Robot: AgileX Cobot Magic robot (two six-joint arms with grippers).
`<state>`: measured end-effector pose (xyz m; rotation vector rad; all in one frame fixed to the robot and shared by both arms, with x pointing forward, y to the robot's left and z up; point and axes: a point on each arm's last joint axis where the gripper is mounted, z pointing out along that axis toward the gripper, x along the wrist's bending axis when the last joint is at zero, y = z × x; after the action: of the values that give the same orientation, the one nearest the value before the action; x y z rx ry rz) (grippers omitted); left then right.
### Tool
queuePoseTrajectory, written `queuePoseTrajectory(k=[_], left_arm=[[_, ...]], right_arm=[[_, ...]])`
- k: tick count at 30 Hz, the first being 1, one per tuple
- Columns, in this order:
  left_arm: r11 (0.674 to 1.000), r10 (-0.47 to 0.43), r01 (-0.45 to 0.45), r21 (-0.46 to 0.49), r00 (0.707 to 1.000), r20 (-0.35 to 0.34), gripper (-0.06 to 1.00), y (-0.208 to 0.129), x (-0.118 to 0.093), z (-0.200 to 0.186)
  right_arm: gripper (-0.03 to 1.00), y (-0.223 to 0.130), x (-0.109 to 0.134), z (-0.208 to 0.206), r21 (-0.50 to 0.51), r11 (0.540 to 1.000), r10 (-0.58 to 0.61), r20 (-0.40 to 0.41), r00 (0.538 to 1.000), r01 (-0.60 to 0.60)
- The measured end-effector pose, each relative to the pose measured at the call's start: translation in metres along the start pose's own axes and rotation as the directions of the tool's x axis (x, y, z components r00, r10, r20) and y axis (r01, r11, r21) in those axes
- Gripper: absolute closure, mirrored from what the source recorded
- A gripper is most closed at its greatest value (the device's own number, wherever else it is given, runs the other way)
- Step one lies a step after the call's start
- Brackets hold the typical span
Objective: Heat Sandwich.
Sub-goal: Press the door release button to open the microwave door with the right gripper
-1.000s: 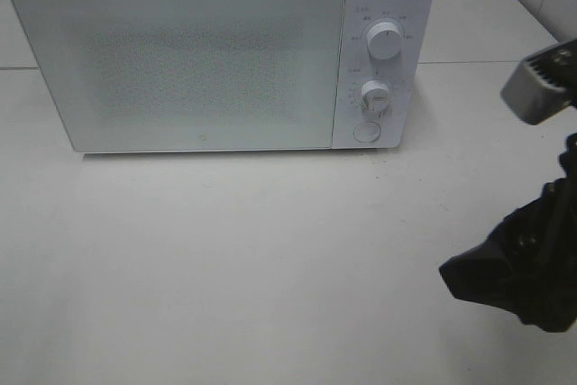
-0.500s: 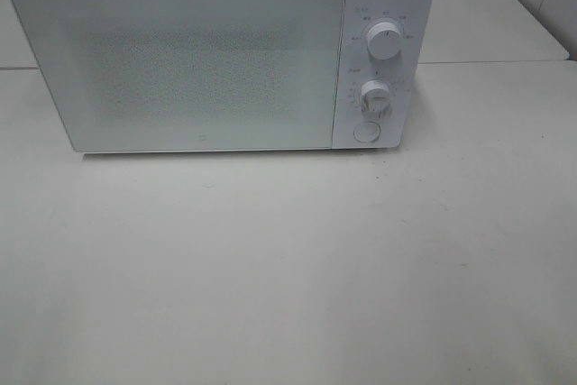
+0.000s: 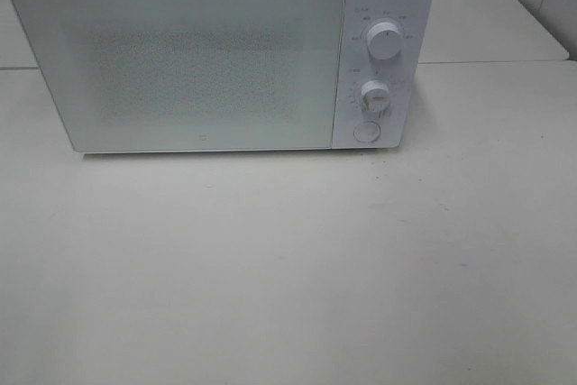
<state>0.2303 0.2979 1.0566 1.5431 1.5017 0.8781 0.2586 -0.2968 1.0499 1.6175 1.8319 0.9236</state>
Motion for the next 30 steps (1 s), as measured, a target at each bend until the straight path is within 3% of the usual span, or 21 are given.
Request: queuePoseTrajectory(k=[10, 30], left_arm=[[1.000, 0.000, 0.000, 0.000, 1.000, 0.000, -0.01, 0.000, 0.000, 0.000], [1.000, 0.000, 0.000, 0.000, 1.000, 0.000, -0.01, 0.000, 0.000, 0.000]], right_arm=[[0.21, -0.017, -0.003, -0.021, -0.181, 0.982, 0.071, 0.095, 0.993, -0.053], [0.21, -0.014, -0.003, -0.024, -0.211, 0.976, 0.080, 0.108, 0.991, -0.056]])
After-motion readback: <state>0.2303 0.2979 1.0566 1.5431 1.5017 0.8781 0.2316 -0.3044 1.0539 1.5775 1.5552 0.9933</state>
